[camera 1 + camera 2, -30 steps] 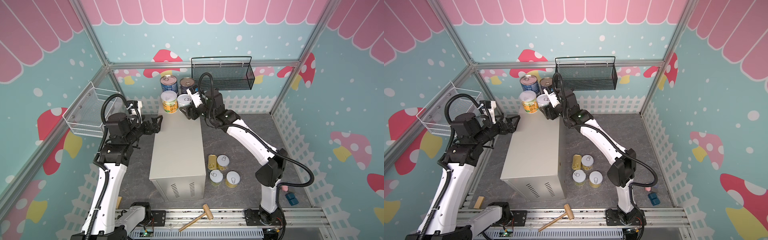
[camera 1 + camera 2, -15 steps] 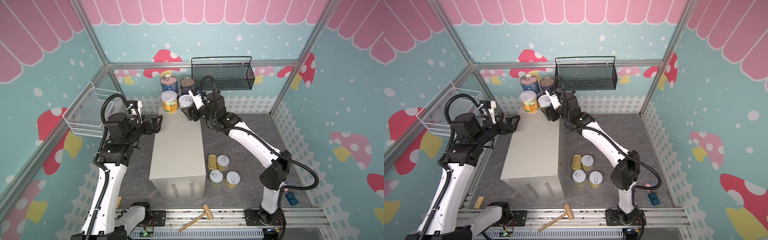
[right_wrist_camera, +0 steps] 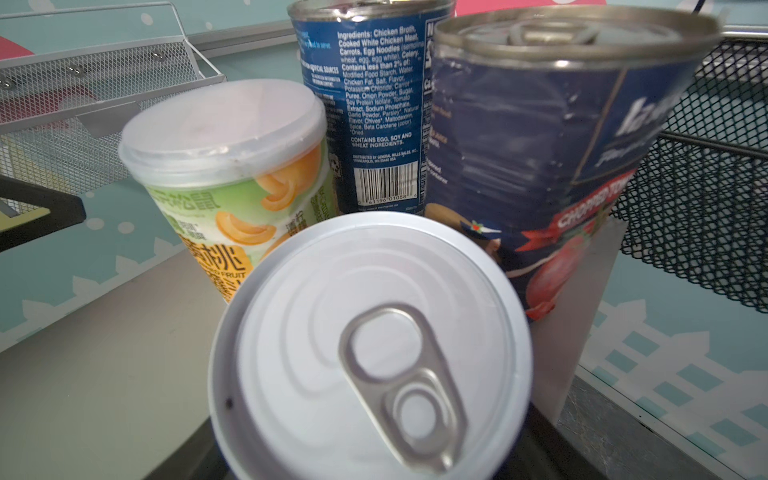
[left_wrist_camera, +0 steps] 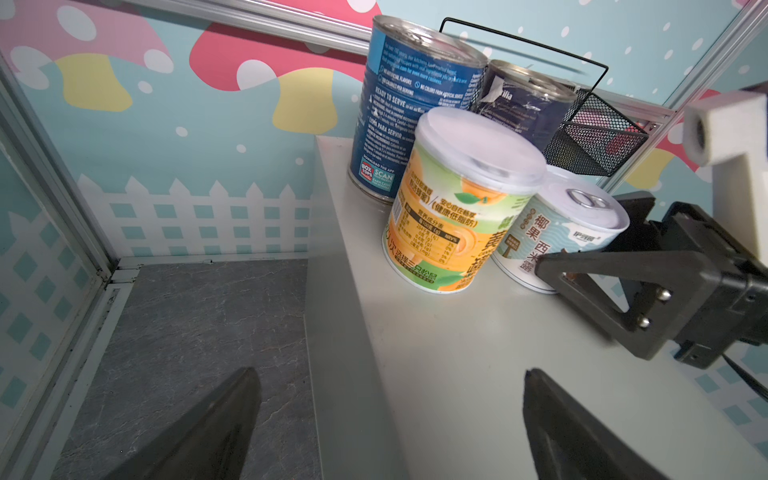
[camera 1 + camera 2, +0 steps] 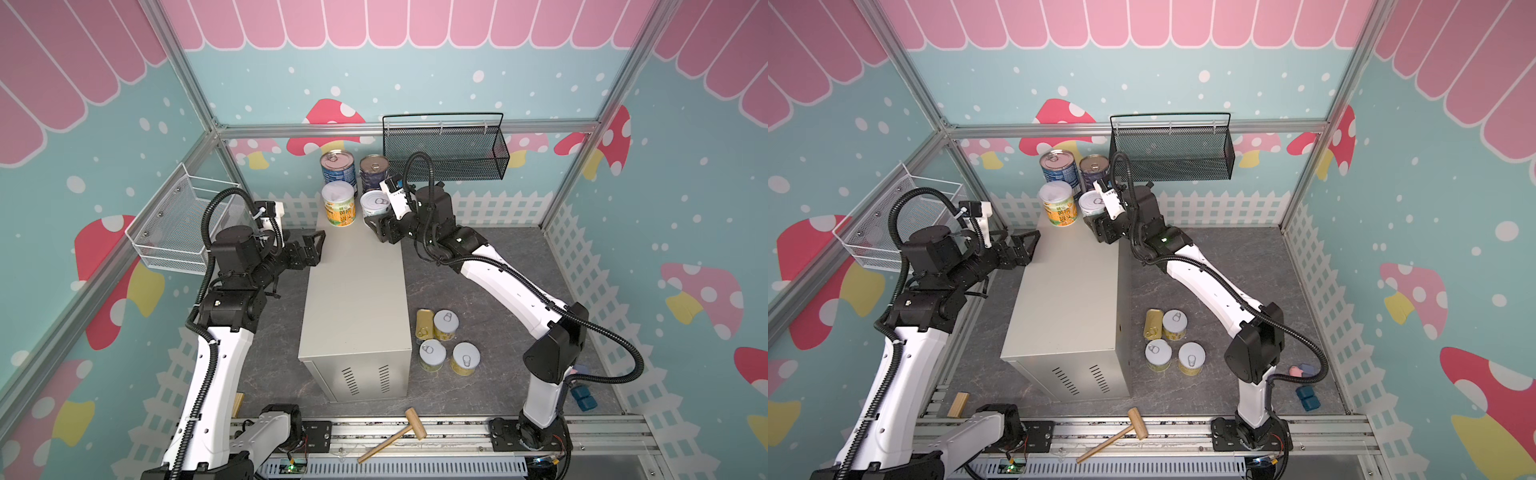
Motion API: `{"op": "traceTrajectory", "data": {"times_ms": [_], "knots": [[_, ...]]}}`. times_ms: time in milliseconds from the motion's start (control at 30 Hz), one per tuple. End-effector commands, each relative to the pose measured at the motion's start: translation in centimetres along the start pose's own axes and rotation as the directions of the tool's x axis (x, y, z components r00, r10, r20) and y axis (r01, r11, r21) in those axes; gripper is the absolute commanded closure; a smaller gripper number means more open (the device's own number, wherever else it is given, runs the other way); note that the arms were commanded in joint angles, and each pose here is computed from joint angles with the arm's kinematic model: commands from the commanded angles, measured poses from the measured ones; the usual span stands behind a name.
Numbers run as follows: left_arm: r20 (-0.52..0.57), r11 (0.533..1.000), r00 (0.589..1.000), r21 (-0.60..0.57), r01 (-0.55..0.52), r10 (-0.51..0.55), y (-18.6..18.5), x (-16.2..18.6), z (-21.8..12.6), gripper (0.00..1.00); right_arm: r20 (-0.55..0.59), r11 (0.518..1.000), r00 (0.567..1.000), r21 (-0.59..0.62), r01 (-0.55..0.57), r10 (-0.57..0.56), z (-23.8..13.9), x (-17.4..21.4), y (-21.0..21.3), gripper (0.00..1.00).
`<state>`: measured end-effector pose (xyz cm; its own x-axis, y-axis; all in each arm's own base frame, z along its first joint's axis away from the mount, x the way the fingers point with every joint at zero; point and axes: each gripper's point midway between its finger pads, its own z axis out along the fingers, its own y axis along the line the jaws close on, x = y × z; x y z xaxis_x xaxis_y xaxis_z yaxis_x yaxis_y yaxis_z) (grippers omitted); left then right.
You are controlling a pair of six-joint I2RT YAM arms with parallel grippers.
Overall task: Place and organize the canned foods onto the counter
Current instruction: 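Push the white-lidded can with the right gripper toward the blue and tomato cans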
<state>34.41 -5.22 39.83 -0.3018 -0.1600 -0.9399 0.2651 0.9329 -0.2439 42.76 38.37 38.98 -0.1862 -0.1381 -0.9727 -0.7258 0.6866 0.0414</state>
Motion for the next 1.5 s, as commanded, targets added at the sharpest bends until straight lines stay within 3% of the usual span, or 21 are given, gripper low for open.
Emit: {"op": "traceTrajectory", "data": {"times_ms": [0,500,1300,1467], "knots": [[0.012,1.0,1.0,0.02,-0.011,0.011,-0.5,-0.1,-0.3,0.01,-0.063,0.999,0.997,0.019,-0.036,0.037,1.9,2.4,-0.9,0.26],[0.01,1.0,1.0,0.02,-0.015,0.014,-0.6,-0.1,-0.3,0.01,-0.067,0.995,0.996,0.087,-0.058,0.064,2.9,2.7,-2.9,0.26],[0.007,1.0,1.0,0.02,-0.012,0.012,-0.5,0.0,-0.3,0.01,-0.082,0.997,0.995,0.039,-0.061,0.064,2.0,4.2,-1.9,0.27],[0.007,1.0,1.0,0.022,-0.011,0.011,-0.6,0.0,-0.3,0.01,-0.05,0.999,0.998,0.02,-0.047,0.048,0.8,2.8,-1.2,0.27]]}}
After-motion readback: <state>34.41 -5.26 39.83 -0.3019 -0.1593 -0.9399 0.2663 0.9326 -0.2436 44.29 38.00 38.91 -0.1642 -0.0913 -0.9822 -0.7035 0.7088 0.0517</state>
